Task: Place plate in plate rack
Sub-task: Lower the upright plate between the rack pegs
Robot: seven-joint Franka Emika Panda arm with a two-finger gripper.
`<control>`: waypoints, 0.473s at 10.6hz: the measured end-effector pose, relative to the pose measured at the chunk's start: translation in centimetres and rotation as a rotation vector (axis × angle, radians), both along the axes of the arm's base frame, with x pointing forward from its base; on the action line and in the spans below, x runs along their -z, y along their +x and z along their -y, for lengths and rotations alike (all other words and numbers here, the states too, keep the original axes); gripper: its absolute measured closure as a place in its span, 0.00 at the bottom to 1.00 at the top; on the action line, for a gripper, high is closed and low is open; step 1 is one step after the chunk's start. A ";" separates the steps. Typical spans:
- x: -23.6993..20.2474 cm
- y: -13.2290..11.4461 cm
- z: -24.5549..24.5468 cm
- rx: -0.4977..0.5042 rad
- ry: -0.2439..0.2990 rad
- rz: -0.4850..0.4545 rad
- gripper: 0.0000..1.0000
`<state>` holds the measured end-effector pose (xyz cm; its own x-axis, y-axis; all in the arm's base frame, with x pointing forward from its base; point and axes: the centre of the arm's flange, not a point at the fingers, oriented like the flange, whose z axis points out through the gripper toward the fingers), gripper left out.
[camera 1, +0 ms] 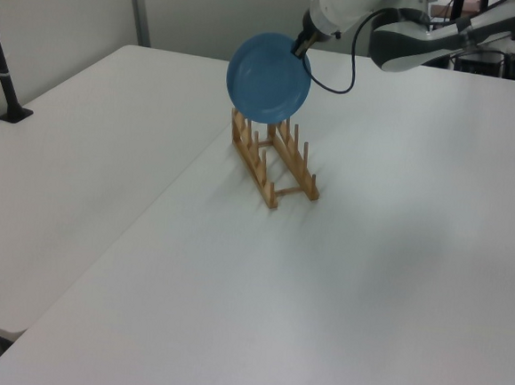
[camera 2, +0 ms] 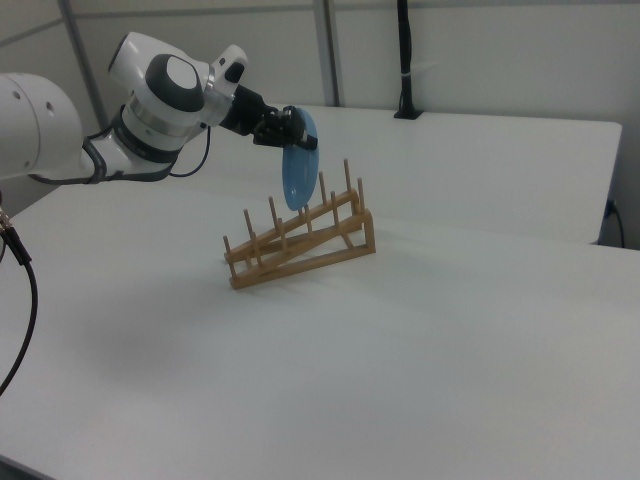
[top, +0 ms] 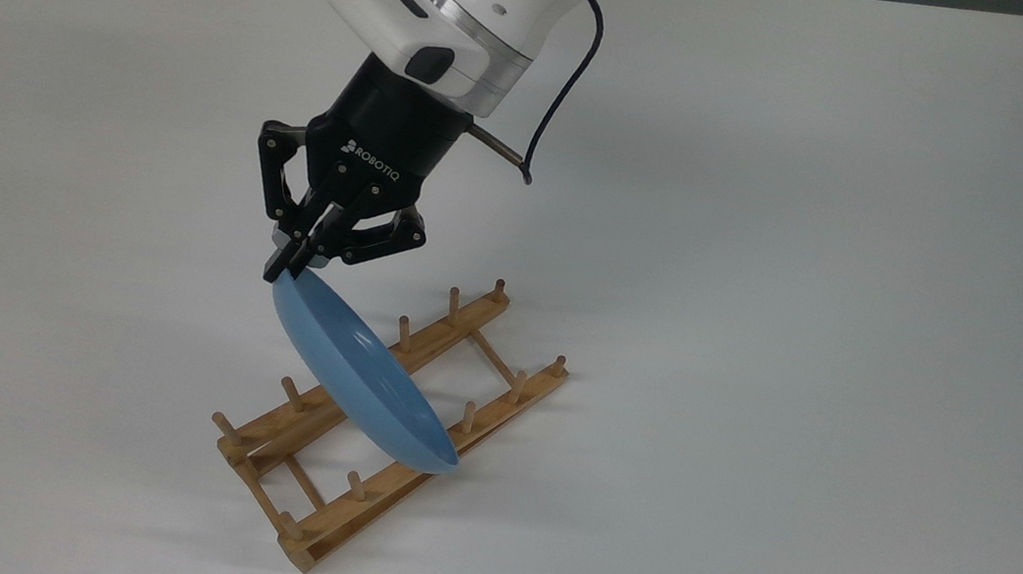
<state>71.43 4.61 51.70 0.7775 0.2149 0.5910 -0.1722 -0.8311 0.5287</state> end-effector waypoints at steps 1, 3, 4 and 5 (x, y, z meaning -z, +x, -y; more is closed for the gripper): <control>0.1 0.0 -0.4 -0.006 0.000 -0.002 0.95; 0.8 -0.2 -1.3 -0.019 -0.001 -0.014 0.95; 1.3 -0.3 -1.7 -0.023 -0.002 -0.024 0.93; 1.7 -0.4 -2.0 -0.028 -0.003 -0.032 0.92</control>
